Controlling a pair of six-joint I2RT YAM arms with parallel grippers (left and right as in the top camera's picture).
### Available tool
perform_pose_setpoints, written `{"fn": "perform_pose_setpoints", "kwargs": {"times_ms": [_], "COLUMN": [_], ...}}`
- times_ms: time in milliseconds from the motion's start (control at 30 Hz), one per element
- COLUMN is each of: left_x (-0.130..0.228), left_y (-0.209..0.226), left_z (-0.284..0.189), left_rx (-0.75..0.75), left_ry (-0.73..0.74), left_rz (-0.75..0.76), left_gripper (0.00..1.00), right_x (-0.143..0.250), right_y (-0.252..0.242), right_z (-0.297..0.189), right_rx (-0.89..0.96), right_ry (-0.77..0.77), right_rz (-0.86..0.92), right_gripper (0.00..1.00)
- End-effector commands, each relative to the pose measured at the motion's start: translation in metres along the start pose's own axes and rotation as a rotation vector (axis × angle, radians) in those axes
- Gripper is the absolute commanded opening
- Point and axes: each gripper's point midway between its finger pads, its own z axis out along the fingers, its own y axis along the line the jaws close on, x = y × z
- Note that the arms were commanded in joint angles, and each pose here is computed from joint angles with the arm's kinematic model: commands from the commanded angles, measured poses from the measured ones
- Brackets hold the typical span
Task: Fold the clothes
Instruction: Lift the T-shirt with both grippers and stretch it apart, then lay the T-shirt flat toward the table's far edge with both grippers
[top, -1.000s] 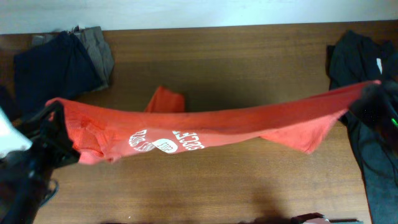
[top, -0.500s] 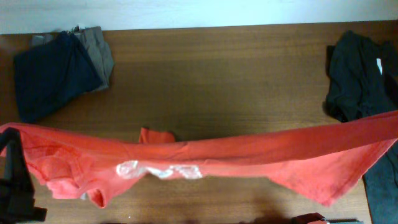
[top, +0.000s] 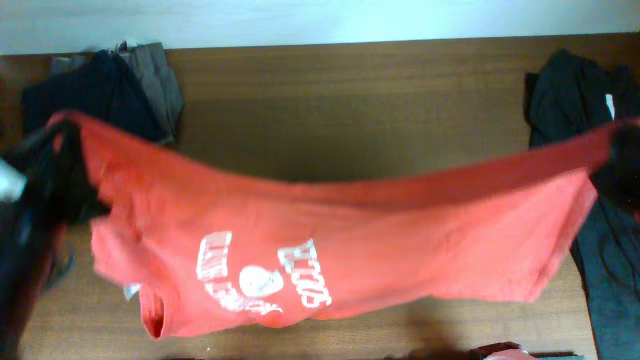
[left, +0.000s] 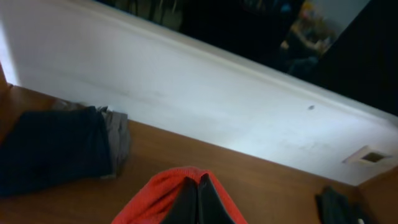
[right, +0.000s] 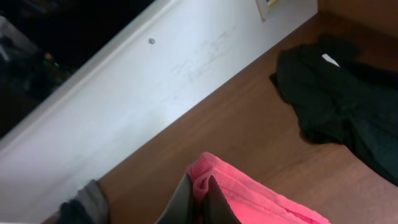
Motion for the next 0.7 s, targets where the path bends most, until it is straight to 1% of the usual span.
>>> {"fn": "perform_pose_setpoints", "kwargs": {"times_ms": [0, 100, 167, 233, 333, 400, 433, 467, 500, 533, 600, 667], "left_x": [0.005, -0.001, -0.011, -0.017, -0.032, -0.054, -0.074, -0.087, -0.109, -0.121, -0.139, -0.141], "left_y": [0.007, 0.004, -0.001, -0.005, -0.012, -0.021, -0.029, -0.034, -0.042, -0.046, -0.048, -0.045], "left_z": [0.064, 0.108, 0.146, 0.175, 0.217, 0.237, 0.24, 0.238, 0.228, 0.219, 0.201, 0.19], "left_rx": [-0.064, -0.062, -0.048, -0.033, -0.003, 0.036, 0.066, 0.081, 0.106, 0.114, 0.112, 0.101], "left_ry": [0.073, 0.069, 0.033, 0.005, -0.077, -0.183, -0.277, -0.335, -0.433, -0.486, -0.543, -0.53], "left_rz": [0.047, 0.046, 0.045, 0.043, 0.041, 0.059, 0.081, 0.099, 0.118, 0.116, 0.109, 0.11], "left_gripper": [0.01, 0.01, 0.01, 0.01, 0.0, 0.01, 0.01, 0.01, 0.01, 0.01, 0.01, 0.01], "right_x": [-0.003, -0.008, -0.014, -0.019, -0.029, -0.042, -0.054, -0.06, -0.074, -0.083, -0.094, -0.099], "right_y": [0.012, 0.027, 0.041, 0.055, 0.075, 0.092, 0.103, 0.107, 0.113, 0.113, 0.109, 0.1], "right_z": [0.039, 0.071, 0.097, 0.119, 0.15, 0.165, 0.166, 0.164, 0.155, 0.148, 0.137, 0.131], "right_rx": [0.044, 0.05, 0.037, 0.019, -0.013, -0.058, -0.092, -0.105, -0.133, -0.144, -0.149, -0.131], "right_ry": [0.018, 0.015, 0.002, -0.014, -0.054, -0.114, -0.168, -0.194, -0.25, -0.282, -0.316, -0.326], "right_rz": [-0.042, -0.042, -0.052, -0.074, -0.093, -0.137, -0.162, -0.172, -0.18, -0.167, -0.152, -0.146], "right_gripper": [0.04, 0.04, 0.04, 0.04, 0.04, 0.04, 0.04, 0.04, 0.04, 0.04, 0.04, 0.04]}}
